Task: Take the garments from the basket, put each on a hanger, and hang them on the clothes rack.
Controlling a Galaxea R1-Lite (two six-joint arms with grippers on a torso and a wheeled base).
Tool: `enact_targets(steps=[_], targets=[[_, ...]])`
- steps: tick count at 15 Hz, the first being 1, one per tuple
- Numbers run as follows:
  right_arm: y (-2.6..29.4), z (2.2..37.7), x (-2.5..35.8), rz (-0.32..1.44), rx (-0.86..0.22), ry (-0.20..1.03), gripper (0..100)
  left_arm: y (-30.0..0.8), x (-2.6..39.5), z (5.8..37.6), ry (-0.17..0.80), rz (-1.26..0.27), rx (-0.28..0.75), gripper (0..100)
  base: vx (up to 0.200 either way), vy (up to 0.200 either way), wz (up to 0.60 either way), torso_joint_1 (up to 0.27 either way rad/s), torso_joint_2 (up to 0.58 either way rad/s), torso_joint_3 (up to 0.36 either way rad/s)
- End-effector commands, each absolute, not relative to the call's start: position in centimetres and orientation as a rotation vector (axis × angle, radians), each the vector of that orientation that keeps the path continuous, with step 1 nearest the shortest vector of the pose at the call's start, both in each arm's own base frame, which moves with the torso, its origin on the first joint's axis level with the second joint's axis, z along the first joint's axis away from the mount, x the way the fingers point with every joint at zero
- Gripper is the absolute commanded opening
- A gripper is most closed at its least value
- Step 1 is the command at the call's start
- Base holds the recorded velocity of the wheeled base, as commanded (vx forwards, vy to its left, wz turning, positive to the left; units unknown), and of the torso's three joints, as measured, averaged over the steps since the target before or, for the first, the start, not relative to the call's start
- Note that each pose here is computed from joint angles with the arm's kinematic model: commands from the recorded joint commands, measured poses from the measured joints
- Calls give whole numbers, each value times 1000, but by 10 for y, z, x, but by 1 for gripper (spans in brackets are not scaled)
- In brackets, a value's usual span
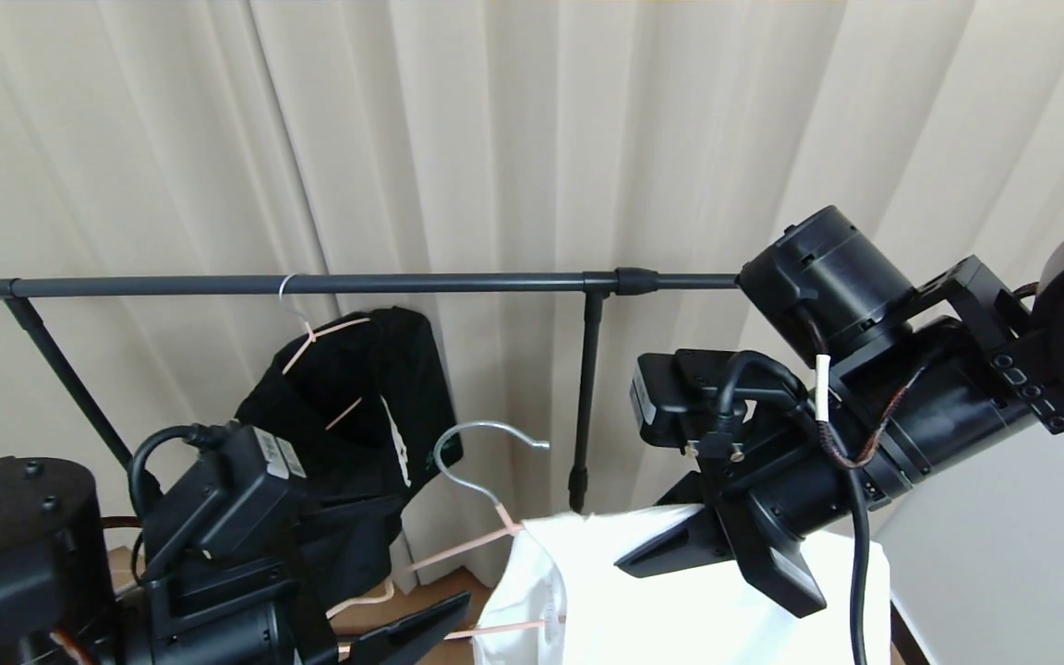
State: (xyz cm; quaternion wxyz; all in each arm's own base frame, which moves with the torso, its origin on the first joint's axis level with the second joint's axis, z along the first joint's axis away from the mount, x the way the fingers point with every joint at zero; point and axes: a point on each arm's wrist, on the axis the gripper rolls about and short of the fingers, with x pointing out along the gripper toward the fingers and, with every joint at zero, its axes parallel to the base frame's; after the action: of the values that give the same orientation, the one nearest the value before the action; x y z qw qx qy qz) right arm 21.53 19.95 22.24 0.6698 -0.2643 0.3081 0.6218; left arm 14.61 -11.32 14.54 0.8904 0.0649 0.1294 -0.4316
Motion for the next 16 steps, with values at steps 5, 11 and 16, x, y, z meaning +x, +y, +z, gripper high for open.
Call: enact_targets(steps=[5, 11, 16], targets=[[196, 232, 215, 1265, -572, 700, 0, -85, 135, 165, 194, -789, 3, 100, 0, 0, 0, 0, 0, 0], [198, 242, 198, 1070, -600, 536, 0, -76, 134, 148, 383, -612, -43, 100, 0, 0, 0, 0, 0, 0], [208, 229, 188, 996, -537, 439, 0, -93, 136, 126, 581, -569, -59, 100, 0, 0, 0, 0, 0, 0]])
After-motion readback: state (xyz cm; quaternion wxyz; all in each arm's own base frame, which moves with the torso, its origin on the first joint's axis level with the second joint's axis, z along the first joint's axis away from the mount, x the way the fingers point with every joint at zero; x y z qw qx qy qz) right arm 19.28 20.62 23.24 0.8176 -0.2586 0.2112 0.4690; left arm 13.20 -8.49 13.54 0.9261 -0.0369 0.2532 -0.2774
